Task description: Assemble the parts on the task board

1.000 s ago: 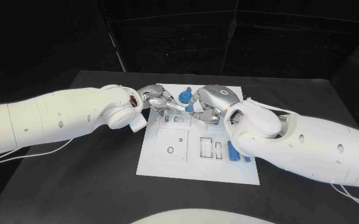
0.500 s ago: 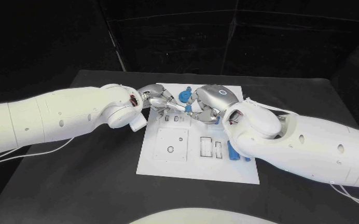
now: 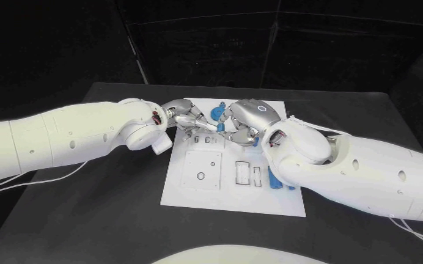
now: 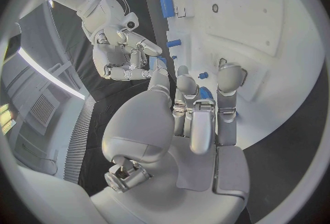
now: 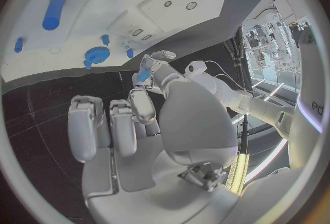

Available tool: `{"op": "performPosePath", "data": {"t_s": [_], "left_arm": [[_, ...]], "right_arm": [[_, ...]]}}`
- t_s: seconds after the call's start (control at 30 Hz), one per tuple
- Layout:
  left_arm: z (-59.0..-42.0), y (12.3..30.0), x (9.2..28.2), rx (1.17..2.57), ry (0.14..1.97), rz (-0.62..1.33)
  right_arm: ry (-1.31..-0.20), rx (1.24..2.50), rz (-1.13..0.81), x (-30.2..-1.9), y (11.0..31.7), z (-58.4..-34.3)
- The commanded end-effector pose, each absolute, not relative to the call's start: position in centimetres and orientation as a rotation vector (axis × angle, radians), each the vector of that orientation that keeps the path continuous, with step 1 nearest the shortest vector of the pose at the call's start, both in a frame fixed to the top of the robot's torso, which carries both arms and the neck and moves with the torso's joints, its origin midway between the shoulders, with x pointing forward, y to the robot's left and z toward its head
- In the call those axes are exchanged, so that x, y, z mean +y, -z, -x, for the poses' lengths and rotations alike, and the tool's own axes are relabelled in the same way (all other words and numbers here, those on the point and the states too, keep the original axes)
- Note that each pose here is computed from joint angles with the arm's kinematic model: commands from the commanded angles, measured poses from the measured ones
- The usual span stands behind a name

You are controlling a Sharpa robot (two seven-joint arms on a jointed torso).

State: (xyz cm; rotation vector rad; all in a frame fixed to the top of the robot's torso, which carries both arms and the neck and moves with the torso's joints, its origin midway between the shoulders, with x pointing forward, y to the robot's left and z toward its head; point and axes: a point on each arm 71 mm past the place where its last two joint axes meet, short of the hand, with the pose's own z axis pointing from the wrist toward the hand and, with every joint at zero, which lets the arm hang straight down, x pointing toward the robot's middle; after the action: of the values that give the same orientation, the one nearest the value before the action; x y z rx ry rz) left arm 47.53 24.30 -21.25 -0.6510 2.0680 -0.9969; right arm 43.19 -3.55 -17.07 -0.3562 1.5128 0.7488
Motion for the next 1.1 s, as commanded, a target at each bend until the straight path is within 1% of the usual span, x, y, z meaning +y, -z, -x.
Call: {"op": "performPosePath", "data": {"t_s": [0.03, 0.63, 1.1], "left_arm": [[-47.51, 21.27, 24.17, 2.083, 0.993, 0.644], [-47.51, 21.28, 24.1, 2.084, 0.994, 0.643], [-47.55, 21.28, 24.14, 2.082, 0.99, 0.645]], "right_arm": [[-0.782, 1.479, 0.357, -3.24, 16.64, -42.93], [-0.797, 1.483, 0.369, -2.88, 16.64, -42.73], [-0.785, 1.494, 0.369, -2.9, 16.75, -42.89]]}}
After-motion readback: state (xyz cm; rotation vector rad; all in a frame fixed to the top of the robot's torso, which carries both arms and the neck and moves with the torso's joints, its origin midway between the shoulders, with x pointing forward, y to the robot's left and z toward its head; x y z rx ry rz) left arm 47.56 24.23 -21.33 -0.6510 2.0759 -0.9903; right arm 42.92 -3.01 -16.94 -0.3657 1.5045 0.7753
